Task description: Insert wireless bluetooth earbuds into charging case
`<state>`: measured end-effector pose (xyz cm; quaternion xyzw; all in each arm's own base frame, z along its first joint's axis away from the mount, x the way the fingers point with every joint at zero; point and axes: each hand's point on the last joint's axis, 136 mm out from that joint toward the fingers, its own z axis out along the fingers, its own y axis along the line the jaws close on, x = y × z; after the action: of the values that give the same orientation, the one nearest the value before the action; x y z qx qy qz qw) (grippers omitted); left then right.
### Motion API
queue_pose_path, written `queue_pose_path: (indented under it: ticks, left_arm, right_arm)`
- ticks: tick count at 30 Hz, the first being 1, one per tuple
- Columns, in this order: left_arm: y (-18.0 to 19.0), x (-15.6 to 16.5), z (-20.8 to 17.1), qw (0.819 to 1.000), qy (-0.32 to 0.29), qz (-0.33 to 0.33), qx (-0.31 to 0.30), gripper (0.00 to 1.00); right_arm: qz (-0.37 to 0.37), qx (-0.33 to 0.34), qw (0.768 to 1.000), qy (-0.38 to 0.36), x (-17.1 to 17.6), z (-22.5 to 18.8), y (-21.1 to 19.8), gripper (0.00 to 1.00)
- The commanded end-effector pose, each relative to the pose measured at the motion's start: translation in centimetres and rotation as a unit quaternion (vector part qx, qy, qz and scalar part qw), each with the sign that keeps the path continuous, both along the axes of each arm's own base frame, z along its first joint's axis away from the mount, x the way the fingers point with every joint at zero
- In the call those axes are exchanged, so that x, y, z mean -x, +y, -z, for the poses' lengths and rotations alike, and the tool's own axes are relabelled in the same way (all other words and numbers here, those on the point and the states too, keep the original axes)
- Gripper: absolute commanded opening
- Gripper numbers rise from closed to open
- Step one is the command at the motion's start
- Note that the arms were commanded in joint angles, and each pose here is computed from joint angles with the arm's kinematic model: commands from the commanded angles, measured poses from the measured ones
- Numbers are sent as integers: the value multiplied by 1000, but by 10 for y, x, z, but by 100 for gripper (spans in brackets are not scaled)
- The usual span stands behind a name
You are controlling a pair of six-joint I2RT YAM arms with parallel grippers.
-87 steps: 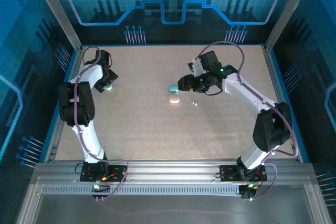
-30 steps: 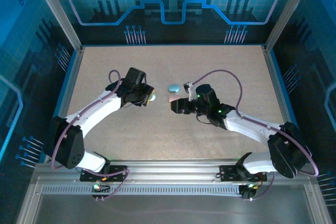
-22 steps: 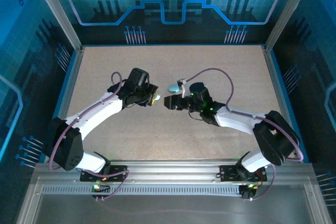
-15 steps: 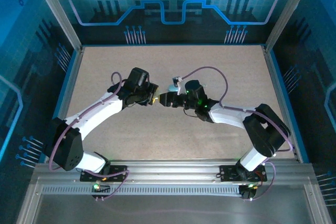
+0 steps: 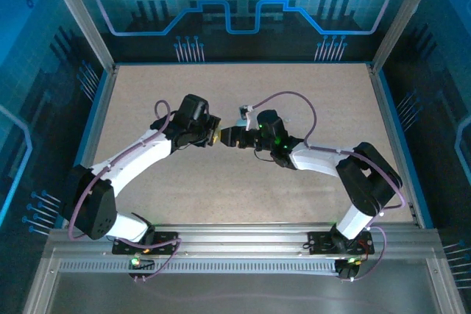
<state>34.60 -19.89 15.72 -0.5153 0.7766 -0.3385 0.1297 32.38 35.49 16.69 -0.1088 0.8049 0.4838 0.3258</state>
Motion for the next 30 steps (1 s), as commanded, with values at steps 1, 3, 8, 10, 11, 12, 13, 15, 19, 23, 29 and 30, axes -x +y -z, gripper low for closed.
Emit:
queue_pose_path:
  ticks: [1,3,8,10,11,12,13,15,19,23,29,30]
  left_arm:
    - [-10,7,-10,1000,-5,13,28,36]
    - [-10,6,-11,999,-8,13,29,36]
    - [-14,5,-16,999,-15,19,38,36]
    - [-14,5,-18,999,-19,20,38,36]
    - [-15,5,-20,999,-22,21,38,36]
    - [-14,4,-22,999,-27,22,37,36]
    - [-14,5,-23,999,-29,23,37,36]
    - [-13,3,-26,998,-38,24,34,38]
    - [-11,-8,-45,993,-105,49,7,54]
    - [-11,-25,-95,950,-277,124,-76,76]
    - [-20,-1,-162,738,-564,269,-255,76]
    - [-26,12,-168,680,-609,299,-278,75]
  right_arm:
    - [-17,-31,999,-41,6,-33,9,59]
    - [-15,-32,999,-35,5,-30,10,59]
    - [-9,-30,999,-14,-4,-19,18,54]
    - [6,-31,999,-15,-9,-16,16,48]
    - [13,-29,999,-14,-12,-15,15,46]
    - [15,-28,999,-14,-12,-14,14,45]
    - [15,-26,999,-12,-13,-14,15,44]
    - [12,-21,1000,-4,-13,-11,15,37]
    - [6,-24,1000,2,-10,-18,9,25]
    - [-16,-44,999,25,-7,-40,-13,21]
    - [-92,-107,986,87,3,-88,-59,20]
    - [-109,-121,981,108,5,-96,-67,20]
